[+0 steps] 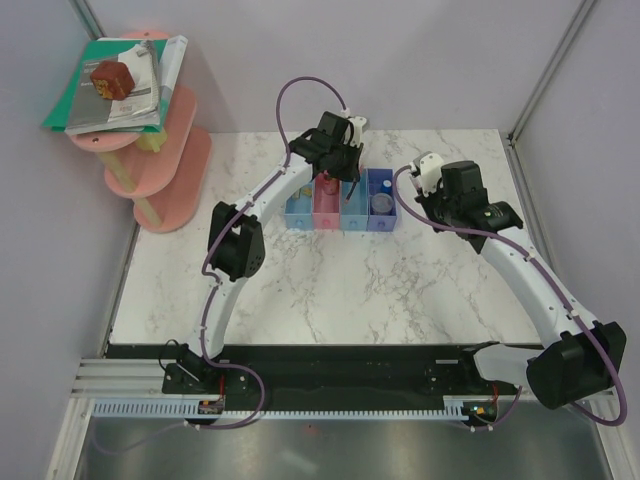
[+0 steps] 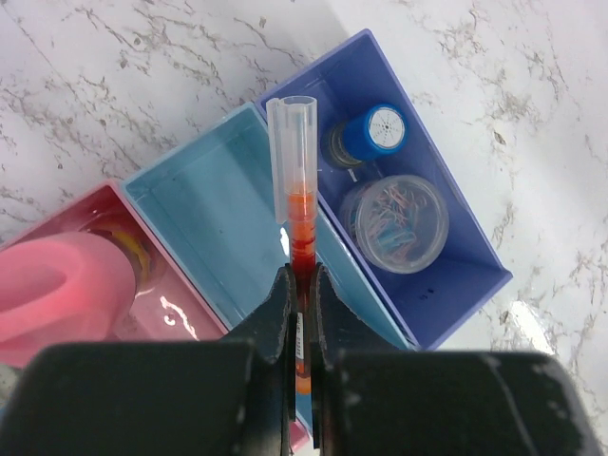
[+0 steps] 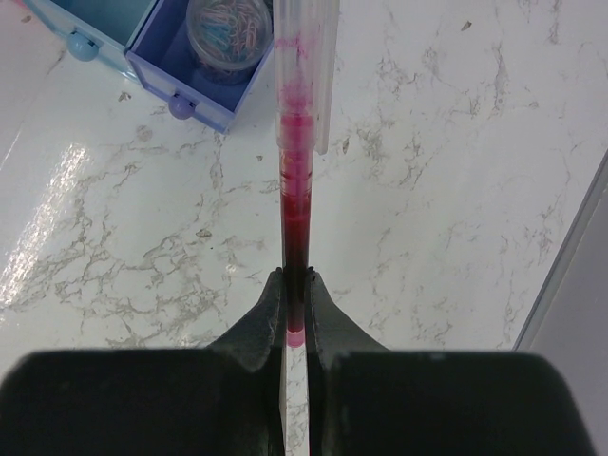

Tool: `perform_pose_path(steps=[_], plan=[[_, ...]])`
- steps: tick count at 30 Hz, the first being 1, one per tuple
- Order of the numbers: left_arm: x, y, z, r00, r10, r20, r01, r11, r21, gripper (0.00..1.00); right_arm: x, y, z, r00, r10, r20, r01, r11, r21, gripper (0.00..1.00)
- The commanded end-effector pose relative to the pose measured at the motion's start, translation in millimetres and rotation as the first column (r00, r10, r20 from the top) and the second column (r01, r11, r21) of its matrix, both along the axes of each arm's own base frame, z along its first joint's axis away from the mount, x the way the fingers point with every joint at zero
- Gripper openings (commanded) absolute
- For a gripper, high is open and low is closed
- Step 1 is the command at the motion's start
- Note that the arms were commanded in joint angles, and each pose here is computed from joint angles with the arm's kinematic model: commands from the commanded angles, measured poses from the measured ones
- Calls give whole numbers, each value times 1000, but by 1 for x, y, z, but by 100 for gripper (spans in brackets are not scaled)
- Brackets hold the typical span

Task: Sort the stationery into containers
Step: Place the pen in the storage box.

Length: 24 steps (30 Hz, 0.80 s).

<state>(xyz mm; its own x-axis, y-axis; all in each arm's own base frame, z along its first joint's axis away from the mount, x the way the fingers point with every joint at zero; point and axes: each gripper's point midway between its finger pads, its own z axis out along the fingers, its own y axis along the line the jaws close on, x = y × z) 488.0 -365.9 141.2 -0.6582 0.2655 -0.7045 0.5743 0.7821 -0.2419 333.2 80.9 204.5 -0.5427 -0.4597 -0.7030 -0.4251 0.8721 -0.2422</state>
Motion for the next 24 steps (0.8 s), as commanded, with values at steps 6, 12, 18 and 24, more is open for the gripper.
perform_pose_path(steps=[6,12,18,24], plan=[[18,-7,3,998,-3,55,6,999,-49,29,11,7,24,996,-6,86,1,998,59,0],[16,-4,20,996,-19,88,24,998,-58,45,18,13,33,994,-6,105,-4,996,91,0],[2,0,94,977,-62,205,86,990,-113,45,37,24,30,993,-39,111,21,987,159,0],[-48,36,163,939,-118,323,161,981,-109,46,61,46,11,997,-8,71,-8,976,217,0]])
